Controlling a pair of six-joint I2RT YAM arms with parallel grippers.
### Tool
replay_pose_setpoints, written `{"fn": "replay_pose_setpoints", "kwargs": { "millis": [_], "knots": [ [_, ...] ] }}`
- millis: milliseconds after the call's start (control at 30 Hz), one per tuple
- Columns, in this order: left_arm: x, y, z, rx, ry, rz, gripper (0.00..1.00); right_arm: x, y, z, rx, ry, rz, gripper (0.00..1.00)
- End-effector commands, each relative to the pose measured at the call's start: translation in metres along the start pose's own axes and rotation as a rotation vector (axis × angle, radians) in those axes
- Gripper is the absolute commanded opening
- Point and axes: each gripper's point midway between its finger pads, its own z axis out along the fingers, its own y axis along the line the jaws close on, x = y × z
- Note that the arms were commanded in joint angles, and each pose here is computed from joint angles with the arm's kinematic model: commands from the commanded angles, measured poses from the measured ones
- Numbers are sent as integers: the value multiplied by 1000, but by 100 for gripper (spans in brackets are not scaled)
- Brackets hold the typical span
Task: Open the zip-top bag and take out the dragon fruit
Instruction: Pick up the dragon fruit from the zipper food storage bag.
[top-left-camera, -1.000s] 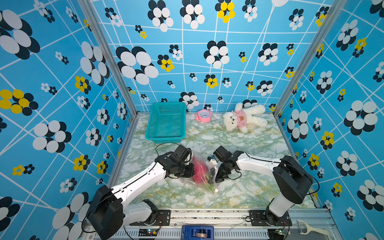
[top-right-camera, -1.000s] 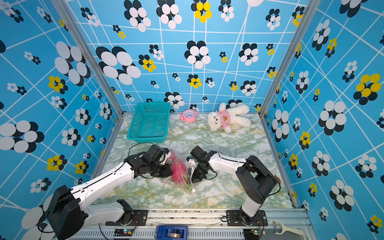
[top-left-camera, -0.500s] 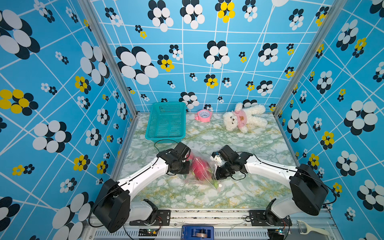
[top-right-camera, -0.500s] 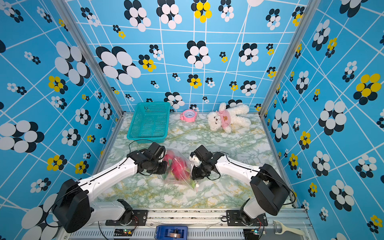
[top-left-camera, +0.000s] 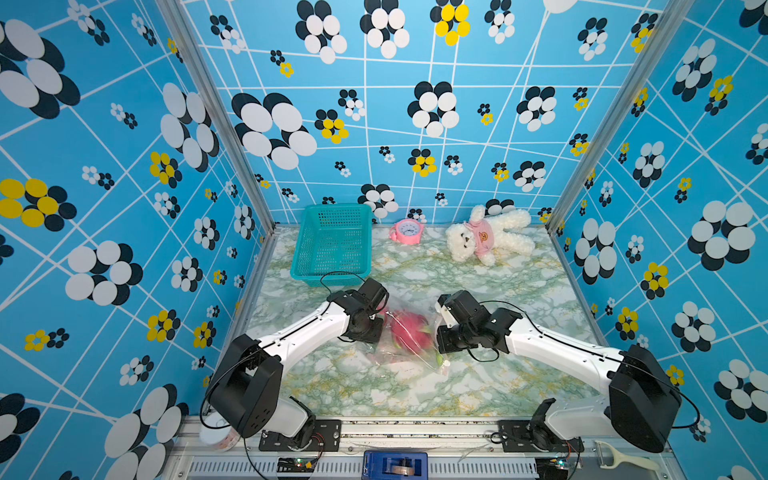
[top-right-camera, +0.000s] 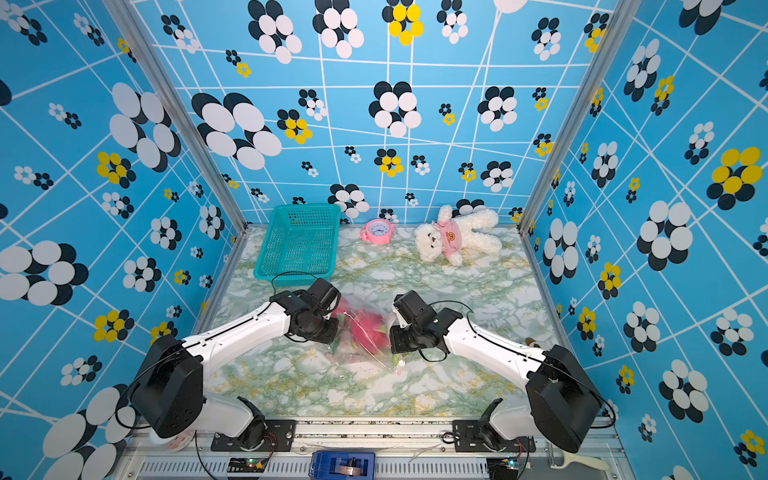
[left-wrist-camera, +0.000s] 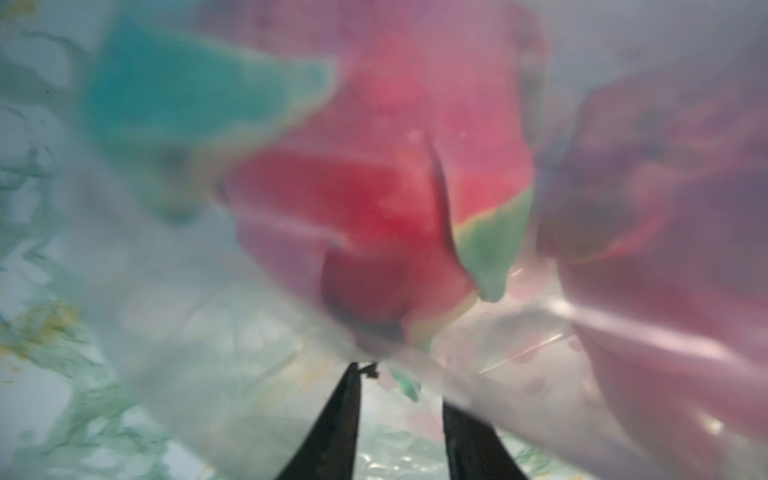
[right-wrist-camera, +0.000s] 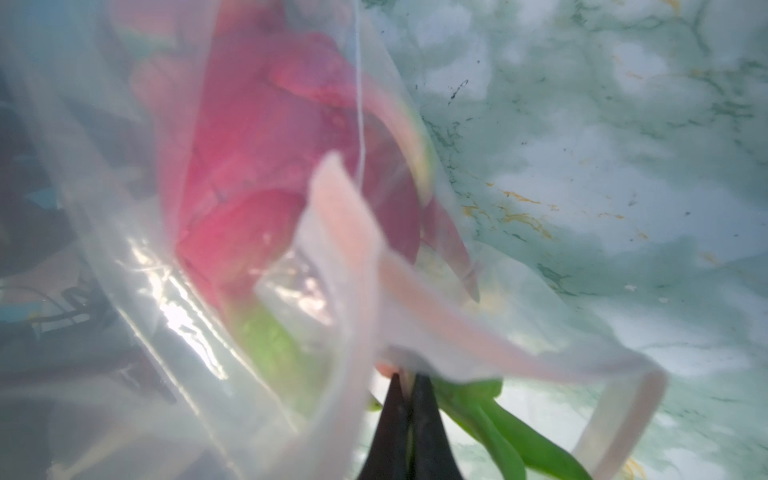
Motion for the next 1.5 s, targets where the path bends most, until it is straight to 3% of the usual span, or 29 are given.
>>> {"fn": "replay_pose_setpoints", "kwargs": {
  "millis": [0,100,333,633,700,867,1167,1333,1467],
  "knots": [
    [-6,-20,-38,184,-99,-78,62,-6,-1,1,8,-34,19,0],
    [5,-13,-50,251,-114,-157,65,-4,-1,4,2,-29,19,0],
    [34,-9,-32,338,-52,-234,64,-5,4,9,-18,-3,7,0],
    [34,5,1,228,7,-246,54,-7,6,8,-13,0,8,0],
    [28,4,6,224,8,-247,46,-8,5,8,-11,-3,11,0],
    [20,13,15,156,34,-234,0,-11,5,4,0,-15,11,0],
    [24,53,3,-21,5,-174,0,-25,-13,-13,9,-87,84,0],
    [24,66,2,-61,4,-187,0,-31,-27,-26,18,-120,126,0],
    [20,73,1,-69,-13,-209,0,-27,-35,-41,62,-100,80,0]
  ]
}}
